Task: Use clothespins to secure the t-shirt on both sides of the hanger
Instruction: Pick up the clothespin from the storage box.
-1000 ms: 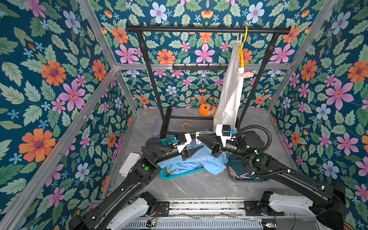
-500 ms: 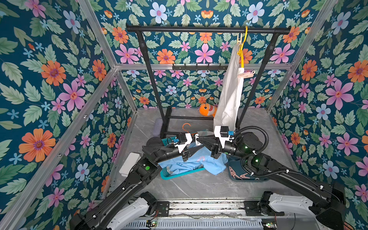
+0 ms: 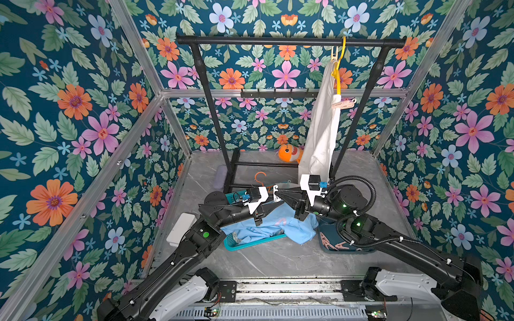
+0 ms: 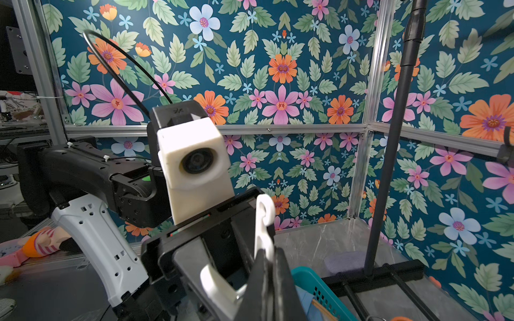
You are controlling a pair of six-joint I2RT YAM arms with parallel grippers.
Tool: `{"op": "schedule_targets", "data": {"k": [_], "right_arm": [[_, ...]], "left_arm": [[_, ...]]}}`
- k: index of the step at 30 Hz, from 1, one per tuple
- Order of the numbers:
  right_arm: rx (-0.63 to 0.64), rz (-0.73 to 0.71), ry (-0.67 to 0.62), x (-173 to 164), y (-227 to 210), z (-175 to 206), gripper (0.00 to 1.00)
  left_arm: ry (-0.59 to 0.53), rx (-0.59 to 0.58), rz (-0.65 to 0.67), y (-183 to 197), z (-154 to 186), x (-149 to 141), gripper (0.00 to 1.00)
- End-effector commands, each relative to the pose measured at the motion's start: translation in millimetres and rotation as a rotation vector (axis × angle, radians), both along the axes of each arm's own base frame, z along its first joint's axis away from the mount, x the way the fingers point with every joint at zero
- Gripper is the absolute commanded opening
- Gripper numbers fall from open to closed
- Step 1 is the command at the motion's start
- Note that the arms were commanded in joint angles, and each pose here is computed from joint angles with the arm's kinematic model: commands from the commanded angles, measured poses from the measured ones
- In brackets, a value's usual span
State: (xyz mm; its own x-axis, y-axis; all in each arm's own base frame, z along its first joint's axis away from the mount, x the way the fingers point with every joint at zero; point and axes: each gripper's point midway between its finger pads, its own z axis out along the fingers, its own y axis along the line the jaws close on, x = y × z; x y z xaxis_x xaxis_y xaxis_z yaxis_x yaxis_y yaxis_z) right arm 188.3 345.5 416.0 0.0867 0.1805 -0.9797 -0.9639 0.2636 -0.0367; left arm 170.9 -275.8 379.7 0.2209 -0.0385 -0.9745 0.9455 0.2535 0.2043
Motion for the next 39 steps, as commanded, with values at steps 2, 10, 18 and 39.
{"op": "schedule_targets", "data": {"k": [2, 10, 18, 39], "right_arm": [[0.008, -0.008, -0.021, -1, -2, 4, 0.00], [-0.009, -0.029, -0.037, -2, -7, 5, 0.33], [-0.056, -0.098, -0.112, -8, -28, 11, 0.68], [-0.202, 0.137, -0.274, -63, -34, 8, 0.84]], "left_arm": [[-0.023, 0.010, -0.015, 0, 2, -3, 0.02], [-0.021, 0.039, -0.033, -1, -2, -7, 0.00], [-0.027, 0.074, -0.041, 0, -6, -10, 0.00], [-0.093, 0.121, -0.226, -11, 2, -34, 0.00]]}}
